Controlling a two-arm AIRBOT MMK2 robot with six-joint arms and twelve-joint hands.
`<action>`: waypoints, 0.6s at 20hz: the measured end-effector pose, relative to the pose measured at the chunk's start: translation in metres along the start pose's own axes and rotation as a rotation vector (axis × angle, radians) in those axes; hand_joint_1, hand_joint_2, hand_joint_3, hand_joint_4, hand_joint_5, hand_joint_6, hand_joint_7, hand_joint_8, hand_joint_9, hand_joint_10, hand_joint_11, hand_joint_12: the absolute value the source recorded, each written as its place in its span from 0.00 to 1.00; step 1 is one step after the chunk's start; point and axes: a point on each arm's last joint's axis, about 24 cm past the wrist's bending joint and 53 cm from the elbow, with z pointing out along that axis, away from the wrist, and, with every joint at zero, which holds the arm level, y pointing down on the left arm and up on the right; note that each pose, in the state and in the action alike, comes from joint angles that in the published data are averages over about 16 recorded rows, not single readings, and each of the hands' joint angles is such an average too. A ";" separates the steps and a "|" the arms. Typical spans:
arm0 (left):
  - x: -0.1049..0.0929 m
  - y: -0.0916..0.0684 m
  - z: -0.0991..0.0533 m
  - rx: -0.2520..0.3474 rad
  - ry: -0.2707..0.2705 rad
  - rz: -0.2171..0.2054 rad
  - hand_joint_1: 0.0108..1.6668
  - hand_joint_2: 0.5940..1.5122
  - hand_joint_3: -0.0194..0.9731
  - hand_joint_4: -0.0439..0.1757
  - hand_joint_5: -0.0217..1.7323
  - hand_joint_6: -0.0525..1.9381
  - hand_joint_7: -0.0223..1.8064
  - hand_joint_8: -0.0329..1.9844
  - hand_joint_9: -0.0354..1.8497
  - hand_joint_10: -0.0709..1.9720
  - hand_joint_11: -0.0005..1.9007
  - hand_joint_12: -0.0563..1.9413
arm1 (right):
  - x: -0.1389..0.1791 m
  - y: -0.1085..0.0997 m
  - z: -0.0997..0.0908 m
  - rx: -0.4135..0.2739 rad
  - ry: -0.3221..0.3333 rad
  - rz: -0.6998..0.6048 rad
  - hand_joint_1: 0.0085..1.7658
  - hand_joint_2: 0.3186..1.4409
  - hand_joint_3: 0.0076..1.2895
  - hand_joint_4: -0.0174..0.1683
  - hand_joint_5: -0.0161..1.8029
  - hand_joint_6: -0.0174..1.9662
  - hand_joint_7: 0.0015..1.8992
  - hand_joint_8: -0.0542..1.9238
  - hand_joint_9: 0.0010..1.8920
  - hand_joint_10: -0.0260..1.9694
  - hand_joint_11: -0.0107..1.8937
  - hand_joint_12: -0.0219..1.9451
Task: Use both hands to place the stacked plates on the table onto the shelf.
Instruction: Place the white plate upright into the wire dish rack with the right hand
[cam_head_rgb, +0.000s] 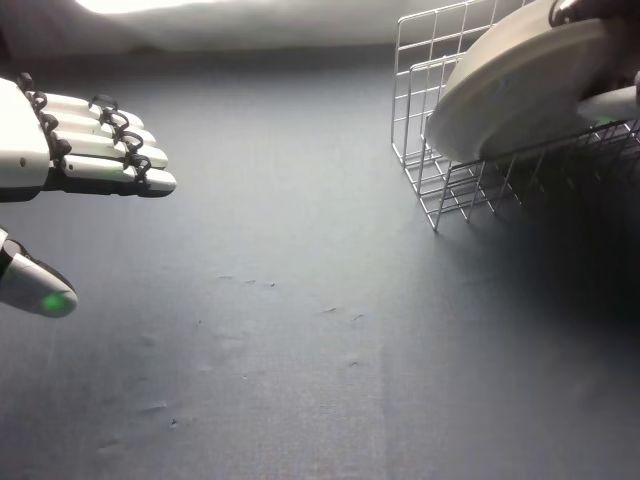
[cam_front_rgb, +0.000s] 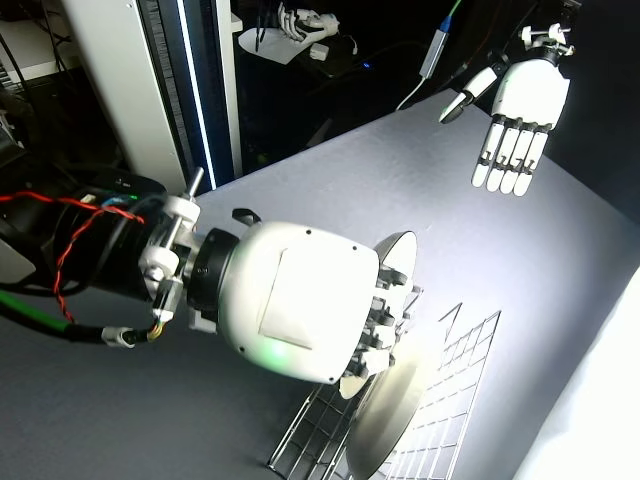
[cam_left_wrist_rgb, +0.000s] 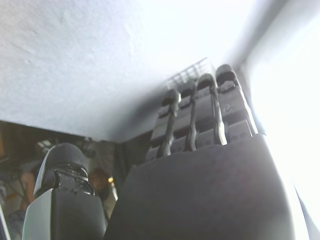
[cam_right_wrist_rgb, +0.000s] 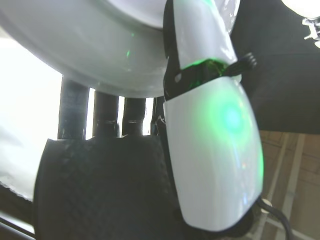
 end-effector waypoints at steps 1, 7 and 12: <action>0.000 0.000 0.000 0.001 0.001 0.000 0.00 0.52 0.04 0.20 0.03 0.03 0.02 0.01 0.03 0.01 0.01 0.03 | -0.001 -0.003 0.001 0.004 -0.001 -0.007 0.74 0.62 0.00 0.10 0.49 0.58 0.50 0.47 0.48 0.47 0.40 0.71; 0.001 -0.001 0.001 0.004 0.003 0.000 0.00 0.52 0.04 0.20 0.02 0.03 0.02 0.02 0.03 0.01 0.01 0.03 | -0.006 -0.015 0.005 0.027 -0.002 -0.045 0.72 0.65 0.00 0.09 0.43 0.44 0.46 0.34 0.43 0.35 0.30 0.71; 0.001 -0.002 0.002 0.006 0.005 -0.001 0.00 0.51 0.04 0.20 0.02 0.03 0.02 0.01 0.03 0.01 0.01 0.03 | -0.009 -0.013 0.008 0.020 -0.003 -0.064 0.70 0.67 0.00 0.09 0.38 0.31 0.42 0.21 0.37 0.27 0.20 0.73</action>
